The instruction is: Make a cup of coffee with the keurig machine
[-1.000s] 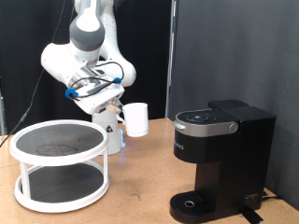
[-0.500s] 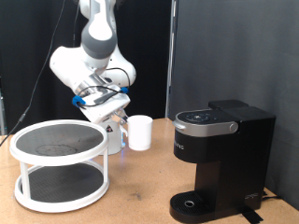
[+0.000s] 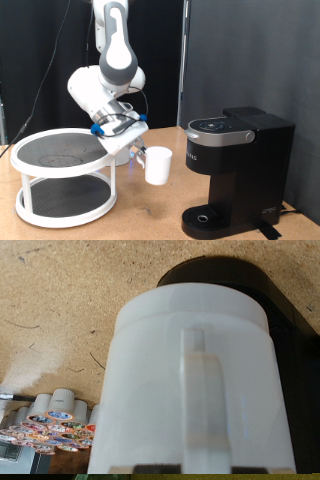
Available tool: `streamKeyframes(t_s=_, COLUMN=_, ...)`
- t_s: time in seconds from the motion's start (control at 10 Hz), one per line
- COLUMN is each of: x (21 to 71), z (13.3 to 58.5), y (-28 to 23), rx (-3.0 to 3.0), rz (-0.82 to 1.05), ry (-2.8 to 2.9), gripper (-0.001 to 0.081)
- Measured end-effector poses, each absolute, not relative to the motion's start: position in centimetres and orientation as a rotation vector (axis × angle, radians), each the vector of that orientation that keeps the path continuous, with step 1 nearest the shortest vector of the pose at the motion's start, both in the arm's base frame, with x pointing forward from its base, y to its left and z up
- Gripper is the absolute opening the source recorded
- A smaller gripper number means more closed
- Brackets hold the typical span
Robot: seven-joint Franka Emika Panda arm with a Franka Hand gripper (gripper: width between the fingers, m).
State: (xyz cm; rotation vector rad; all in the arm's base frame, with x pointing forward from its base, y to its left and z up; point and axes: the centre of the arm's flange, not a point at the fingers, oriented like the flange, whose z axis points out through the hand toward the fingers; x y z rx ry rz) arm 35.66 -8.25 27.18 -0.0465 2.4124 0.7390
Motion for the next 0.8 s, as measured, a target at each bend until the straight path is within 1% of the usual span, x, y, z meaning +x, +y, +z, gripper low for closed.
streamKeyframes(t_s=0.4, x=36.5, z=24.5, y=-7.0, rx=-0.009, rz=0.742, ry=2.403, gripper=0.0003)
streamKeyframes(t_s=0.8, x=37.8, z=22.8, y=-4.3, rx=-0.007, rz=0.755, ry=2.367, gripper=0.0003)
